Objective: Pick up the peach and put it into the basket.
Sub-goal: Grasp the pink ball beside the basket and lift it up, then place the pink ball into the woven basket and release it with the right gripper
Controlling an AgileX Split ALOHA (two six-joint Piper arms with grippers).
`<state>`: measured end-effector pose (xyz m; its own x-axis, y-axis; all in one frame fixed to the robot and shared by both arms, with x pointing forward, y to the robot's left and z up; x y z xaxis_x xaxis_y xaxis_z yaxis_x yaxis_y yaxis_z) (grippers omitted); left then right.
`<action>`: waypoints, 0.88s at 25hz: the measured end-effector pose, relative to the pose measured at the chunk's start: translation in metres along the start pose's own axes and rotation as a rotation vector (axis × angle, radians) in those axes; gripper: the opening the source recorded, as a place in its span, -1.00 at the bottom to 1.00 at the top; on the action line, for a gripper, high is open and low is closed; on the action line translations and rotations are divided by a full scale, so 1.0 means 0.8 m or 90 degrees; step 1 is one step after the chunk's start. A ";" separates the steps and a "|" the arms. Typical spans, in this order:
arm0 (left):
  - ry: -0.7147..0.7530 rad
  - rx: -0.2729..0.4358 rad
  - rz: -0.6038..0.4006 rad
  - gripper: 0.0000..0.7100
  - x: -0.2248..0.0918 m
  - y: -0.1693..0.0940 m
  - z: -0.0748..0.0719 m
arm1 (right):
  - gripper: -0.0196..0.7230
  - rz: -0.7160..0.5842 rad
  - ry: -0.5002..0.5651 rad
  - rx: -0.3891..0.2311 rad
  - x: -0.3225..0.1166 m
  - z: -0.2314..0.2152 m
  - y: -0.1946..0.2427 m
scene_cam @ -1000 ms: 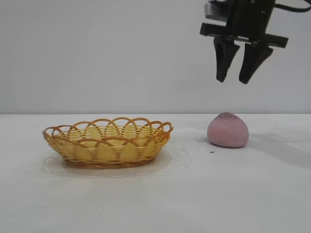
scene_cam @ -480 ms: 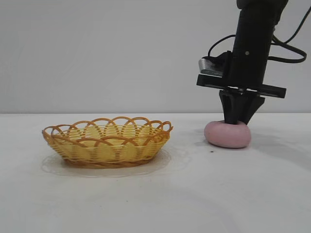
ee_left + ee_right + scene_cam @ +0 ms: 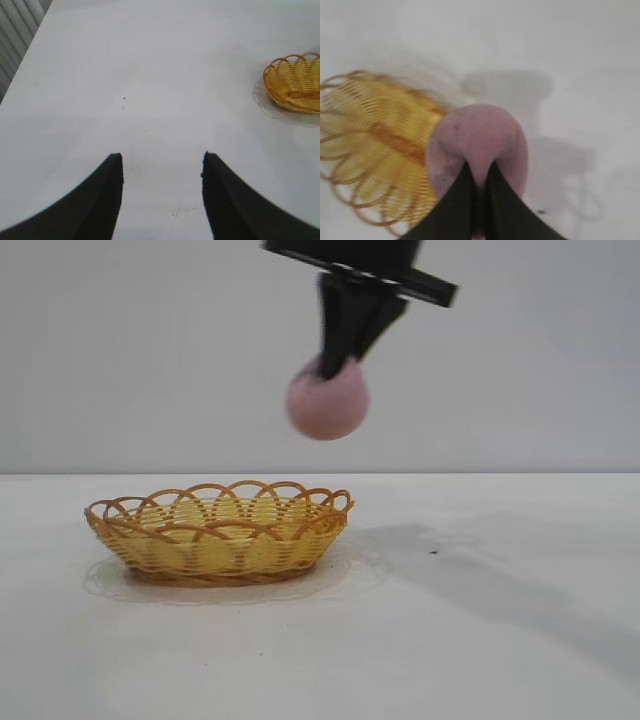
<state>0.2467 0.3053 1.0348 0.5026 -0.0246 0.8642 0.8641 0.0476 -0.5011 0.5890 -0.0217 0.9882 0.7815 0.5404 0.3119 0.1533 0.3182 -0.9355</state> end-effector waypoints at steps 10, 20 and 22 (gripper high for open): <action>0.000 0.000 0.000 -0.10 0.000 0.000 0.000 | -0.79 0.065 -0.023 0.025 -0.012 0.036 0.076; 0.000 0.000 0.000 -0.10 0.000 0.000 0.000 | 0.14 0.036 -0.006 0.040 -0.006 0.036 0.073; 0.000 0.000 0.000 -0.10 0.000 0.000 0.000 | 0.21 0.012 0.007 0.037 0.000 0.028 0.056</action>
<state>0.2467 0.3053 1.0348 0.5026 -0.0246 0.8642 0.8641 0.0476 -0.5011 0.5827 0.0099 0.9496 0.7904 0.5383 0.2925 0.1032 0.3536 -0.9297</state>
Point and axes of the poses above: a point on each arm's last joint axis where the gripper is mounted, y pointing out along that axis toward the gripper, z along the wrist's bending axis when the last joint is at zero, x = y × z, the point moved 2 cm from there along y, pointing out along that axis toward the gripper, and after that the axes turned 4 degrees about y, right-handed, at the moved point
